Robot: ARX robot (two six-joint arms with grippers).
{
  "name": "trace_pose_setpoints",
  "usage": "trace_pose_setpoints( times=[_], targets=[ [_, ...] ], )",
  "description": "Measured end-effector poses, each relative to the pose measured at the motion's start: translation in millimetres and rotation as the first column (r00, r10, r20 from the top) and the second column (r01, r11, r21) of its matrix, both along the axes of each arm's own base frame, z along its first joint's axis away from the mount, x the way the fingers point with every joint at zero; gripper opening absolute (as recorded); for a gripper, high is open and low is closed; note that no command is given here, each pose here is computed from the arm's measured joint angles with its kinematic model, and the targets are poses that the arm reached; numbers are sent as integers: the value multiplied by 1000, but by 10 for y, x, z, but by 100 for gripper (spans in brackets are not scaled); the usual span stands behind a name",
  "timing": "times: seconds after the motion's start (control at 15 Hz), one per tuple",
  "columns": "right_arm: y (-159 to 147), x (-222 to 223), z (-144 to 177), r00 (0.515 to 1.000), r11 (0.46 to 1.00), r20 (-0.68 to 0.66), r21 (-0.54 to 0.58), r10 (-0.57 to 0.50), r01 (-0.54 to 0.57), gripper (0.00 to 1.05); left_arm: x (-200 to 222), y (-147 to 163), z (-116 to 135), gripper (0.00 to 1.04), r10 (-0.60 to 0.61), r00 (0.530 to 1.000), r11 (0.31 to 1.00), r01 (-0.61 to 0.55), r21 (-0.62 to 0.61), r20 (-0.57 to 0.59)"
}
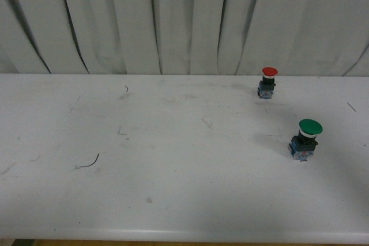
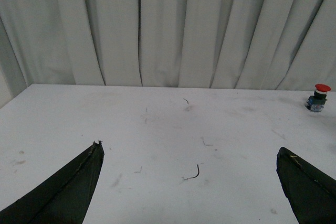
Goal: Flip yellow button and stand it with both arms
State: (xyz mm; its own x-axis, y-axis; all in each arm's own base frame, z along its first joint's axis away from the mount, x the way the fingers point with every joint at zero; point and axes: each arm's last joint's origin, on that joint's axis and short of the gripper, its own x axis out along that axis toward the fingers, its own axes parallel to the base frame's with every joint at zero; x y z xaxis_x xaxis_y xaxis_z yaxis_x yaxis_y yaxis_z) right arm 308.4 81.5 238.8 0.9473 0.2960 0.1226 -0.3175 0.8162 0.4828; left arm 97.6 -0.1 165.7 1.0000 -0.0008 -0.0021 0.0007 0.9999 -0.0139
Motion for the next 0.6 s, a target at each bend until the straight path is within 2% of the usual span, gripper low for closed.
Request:
trace_pose_setpoints(
  times=[0.07, 0.13, 0.2, 0.27, 0.6],
  targets=[
    [-162, 132, -44, 965, 866, 76, -429, -250, 258, 35, 0, 0, 0, 98, 0, 1000, 1000, 0, 0, 0],
    [-335, 524, -174, 943, 795, -29, -546, -333, 264, 35, 0, 0, 0, 98, 0, 1000, 1000, 0, 0, 0],
    [-407, 1090, -447, 906, 748, -151, -625, -396, 222, 35, 0, 0, 0, 98, 0, 1000, 1000, 0, 0, 0],
    [-384, 1347, -609, 886, 726, -208, -663, -414, 183, 35, 0, 0, 0, 98, 0, 1000, 1000, 0, 0, 0],
    [-298, 1728, -841, 842, 716, -331, -692, -426, 90, 35, 0, 0, 0, 98, 0, 1000, 1000, 0, 0, 0]
  ],
)
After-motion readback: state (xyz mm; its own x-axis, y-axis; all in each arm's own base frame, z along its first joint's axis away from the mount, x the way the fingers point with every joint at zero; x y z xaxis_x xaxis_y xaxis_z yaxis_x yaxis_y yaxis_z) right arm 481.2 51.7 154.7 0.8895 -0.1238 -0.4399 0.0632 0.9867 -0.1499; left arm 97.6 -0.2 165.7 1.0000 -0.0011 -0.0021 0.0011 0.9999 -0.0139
